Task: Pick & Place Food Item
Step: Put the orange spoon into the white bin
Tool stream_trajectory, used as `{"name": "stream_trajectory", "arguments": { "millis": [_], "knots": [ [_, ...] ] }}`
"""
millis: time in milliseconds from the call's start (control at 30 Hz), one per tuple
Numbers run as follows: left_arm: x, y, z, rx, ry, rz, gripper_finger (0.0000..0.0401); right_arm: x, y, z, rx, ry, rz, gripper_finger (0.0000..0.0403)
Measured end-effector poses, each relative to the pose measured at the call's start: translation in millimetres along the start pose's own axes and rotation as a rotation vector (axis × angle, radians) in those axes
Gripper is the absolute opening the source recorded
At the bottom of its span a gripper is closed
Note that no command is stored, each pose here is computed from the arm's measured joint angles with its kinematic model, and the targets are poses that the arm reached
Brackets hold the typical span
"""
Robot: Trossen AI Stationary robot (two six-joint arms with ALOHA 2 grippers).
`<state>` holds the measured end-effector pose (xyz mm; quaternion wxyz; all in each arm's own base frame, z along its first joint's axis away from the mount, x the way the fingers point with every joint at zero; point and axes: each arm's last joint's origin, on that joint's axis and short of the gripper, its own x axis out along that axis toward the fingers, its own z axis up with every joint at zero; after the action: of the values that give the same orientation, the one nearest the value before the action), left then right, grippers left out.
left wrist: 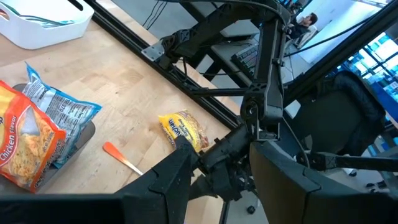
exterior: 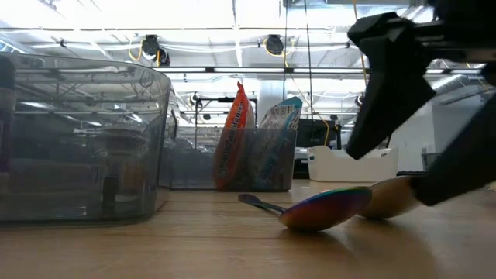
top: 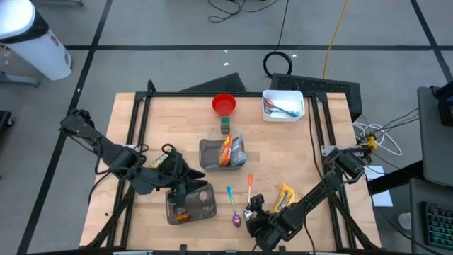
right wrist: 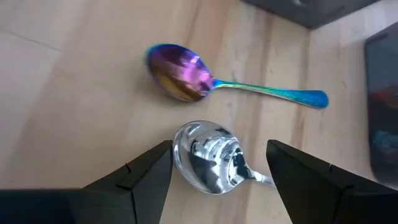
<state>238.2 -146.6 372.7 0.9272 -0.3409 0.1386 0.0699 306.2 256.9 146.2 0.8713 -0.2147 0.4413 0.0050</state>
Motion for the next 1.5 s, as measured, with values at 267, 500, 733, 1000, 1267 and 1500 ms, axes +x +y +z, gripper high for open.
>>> {"name": "stream_trajectory", "arguments": {
  "millis": [267, 500, 733, 1000, 1267, 1500],
  "knots": [
    [0.0, 0.0, 0.0, 0.004, 0.000, 0.000, 0.0168, 7.3, -11.6, 2.6, 0.011, 0.015, -0.014, 0.0237],
    [0.0, 0.0, -0.1, 0.006, 0.000, 0.000, 0.0168, 12.0, -16.2, 2.4, 0.031, 0.034, 0.026, 0.0183],
    [0.0, 0.0, -0.1, 0.006, 0.000, 0.001, 0.0168, 19.7, -17.7, -10.7, 0.092, 0.086, 0.056, 0.0105],
    [0.0, 0.0, -0.1, 0.002, 0.000, 0.001, 0.0168, 20.0, -18.5, -11.3, 0.110, 0.077, 0.035, 0.0009],
    [0.0, 0.1, -0.1, -0.013, 0.000, 0.001, 0.0168, 10.7, -23.2, -7.2, 0.134, 0.056, 0.041, 0.0003],
    [0.0, 0.9, -0.7, -0.010, 0.005, 0.008, 0.0168, -21.1, -41.5, 8.2, 0.177, -0.036, 0.061, 0.0001]
  ]
}}
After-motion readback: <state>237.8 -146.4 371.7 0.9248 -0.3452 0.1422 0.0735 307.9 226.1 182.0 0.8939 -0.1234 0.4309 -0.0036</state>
